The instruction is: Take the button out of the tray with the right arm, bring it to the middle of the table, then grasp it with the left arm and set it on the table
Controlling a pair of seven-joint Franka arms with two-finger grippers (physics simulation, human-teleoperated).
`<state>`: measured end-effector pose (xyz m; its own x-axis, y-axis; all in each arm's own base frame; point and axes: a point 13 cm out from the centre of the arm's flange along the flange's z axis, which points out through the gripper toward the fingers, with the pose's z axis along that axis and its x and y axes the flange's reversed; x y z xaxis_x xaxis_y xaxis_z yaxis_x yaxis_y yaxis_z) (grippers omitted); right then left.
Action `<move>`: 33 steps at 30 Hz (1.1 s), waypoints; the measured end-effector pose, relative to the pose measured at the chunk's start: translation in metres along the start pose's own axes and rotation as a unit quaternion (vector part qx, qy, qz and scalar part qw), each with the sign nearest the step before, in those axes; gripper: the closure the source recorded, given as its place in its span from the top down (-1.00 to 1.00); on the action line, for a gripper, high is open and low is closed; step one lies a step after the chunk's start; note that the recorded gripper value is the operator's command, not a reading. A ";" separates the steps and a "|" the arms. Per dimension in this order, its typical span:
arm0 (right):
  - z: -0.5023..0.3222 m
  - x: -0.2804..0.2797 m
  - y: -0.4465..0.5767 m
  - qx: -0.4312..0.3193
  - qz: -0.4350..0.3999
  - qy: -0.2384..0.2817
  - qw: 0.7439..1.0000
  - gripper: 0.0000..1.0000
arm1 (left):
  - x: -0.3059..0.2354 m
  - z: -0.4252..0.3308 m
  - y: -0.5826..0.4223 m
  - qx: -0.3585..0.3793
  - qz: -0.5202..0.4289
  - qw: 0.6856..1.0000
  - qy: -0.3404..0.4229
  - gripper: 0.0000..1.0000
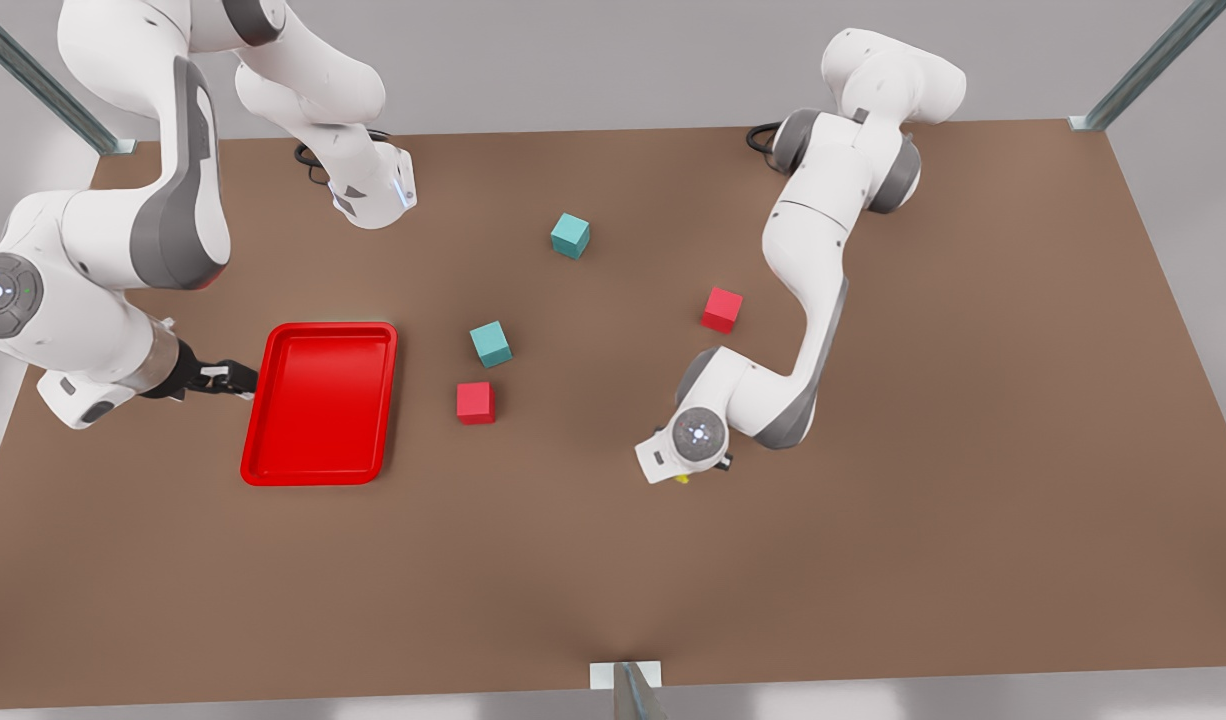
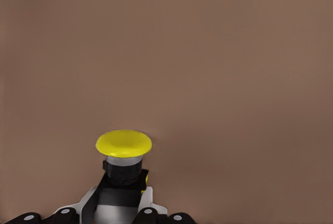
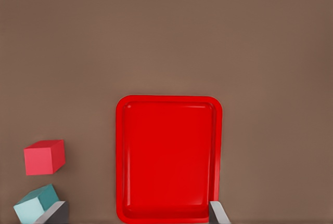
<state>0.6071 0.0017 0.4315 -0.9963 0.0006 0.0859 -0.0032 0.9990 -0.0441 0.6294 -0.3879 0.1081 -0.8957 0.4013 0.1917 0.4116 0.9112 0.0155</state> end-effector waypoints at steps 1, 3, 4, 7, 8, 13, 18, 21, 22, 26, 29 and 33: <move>0.000 0.000 0.002 0.000 -0.002 -0.001 1.000 1.00 | -0.003 -0.001 0.004 -0.002 -0.007 1.000 -0.005 -0.39; 0.000 0.000 0.006 0.000 -0.005 -0.001 1.000 1.00 | -0.009 -0.004 0.017 -0.005 -0.022 1.000 -0.016 -0.39; -0.001 0.000 0.006 0.000 -0.006 -0.001 1.000 1.00 | -0.014 -0.007 0.026 -0.009 -0.032 0.999 -0.025 -0.39; 0.000 0.000 0.005 0.000 -0.005 -0.001 1.000 1.00 | -0.031 -0.019 0.052 -0.022 -0.063 0.996 -0.064 -0.39; 0.000 0.000 0.005 0.000 -0.005 -0.001 1.000 1.00 | -0.038 -0.021 0.058 -0.023 -0.072 0.994 -0.079 -0.39; 0.002 -0.002 0.004 0.000 -0.005 -0.002 1.000 1.00 | -0.074 -0.032 0.072 -0.027 -0.125 0.978 -0.165 -0.39; 0.007 -0.001 0.006 0.000 -0.006 -0.003 1.000 1.00 | -0.101 -0.046 0.070 -0.005 -0.209 0.948 -0.238 -0.39; 0.008 -0.002 0.006 0.000 -0.007 -0.006 1.000 1.00 | -0.108 -0.046 0.069 -0.006 -0.253 0.930 -0.266 -0.39; 0.009 -0.003 0.007 0.000 -0.007 -0.006 1.000 1.00 | -0.110 -0.045 0.069 -0.004 -0.265 0.925 -0.274 -0.39; 0.011 -0.008 0.005 -0.001 -0.006 -0.011 1.000 1.00 | -0.119 -0.052 0.068 -0.008 -0.306 0.899 -0.312 -0.39; 0.021 -0.020 0.004 -0.008 -0.004 -0.017 1.000 1.00 | -0.126 -0.050 0.083 -0.022 -0.337 0.876 -0.344 -0.39; 0.032 -0.037 -0.008 -0.016 0.007 -0.033 0.999 1.00 | -0.137 -0.025 0.088 -0.025 -0.364 0.849 -0.383 -0.39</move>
<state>0.6416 -0.0082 0.3972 -0.9997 0.0136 0.0201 0.0134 0.9998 -0.0136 0.7925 -0.3651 0.1078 -0.7546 -0.3062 -0.5803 -0.3078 0.9463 -0.0991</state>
